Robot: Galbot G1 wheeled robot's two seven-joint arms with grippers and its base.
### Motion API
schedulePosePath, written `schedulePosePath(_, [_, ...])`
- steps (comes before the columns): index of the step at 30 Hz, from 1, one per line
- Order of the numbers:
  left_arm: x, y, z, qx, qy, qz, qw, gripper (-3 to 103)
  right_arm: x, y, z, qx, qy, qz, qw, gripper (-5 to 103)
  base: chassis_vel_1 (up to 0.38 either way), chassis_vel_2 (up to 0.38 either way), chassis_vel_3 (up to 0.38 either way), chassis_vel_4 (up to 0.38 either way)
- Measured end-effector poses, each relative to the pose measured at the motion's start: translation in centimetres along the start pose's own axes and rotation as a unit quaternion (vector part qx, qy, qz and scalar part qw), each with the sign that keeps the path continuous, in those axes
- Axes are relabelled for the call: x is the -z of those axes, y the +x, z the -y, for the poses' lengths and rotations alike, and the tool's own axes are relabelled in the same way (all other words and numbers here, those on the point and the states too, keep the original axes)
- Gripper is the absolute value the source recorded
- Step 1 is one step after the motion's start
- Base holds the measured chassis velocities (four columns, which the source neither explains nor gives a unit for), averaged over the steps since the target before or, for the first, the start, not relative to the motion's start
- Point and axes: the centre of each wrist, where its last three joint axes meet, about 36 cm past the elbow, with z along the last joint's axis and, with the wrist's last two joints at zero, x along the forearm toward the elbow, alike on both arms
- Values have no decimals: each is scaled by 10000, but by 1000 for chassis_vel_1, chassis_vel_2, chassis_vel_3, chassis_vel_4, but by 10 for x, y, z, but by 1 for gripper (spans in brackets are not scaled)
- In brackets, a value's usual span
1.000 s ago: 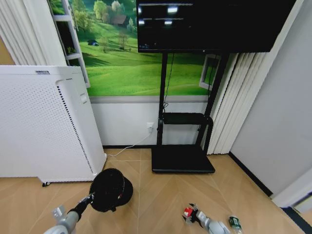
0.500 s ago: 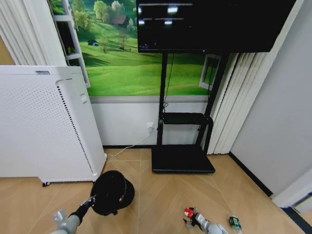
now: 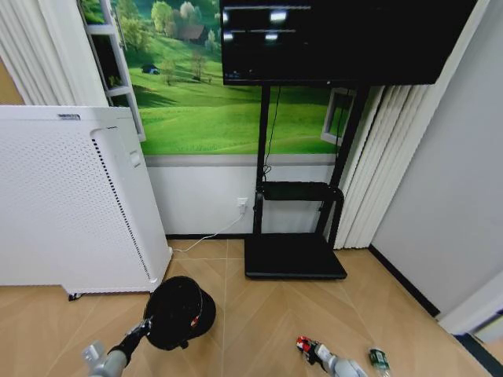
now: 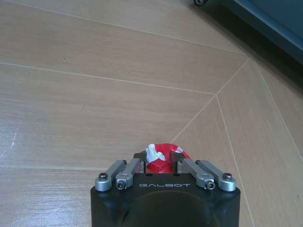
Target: Pick up the trash bin and place the garbage on the floor into it.
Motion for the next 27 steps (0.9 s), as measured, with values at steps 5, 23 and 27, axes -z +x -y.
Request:
schedulePosePath(5, [2,-1,-1,1,-9,9,10000,3,-2,3,2,42,-80,25,10000,25,0,0,0,0])
schedulePosePath(23, [-23,-38,-1,-56,-169,-425,9989,3,10,79,43,80,-611,938,9937,21,0,0,0,0])
schedulePosePath(27, [-42,-62,11,-280,-272,-771,9963,3,40,110,46,126,-515,1439,9882,20,0,0,0,0])
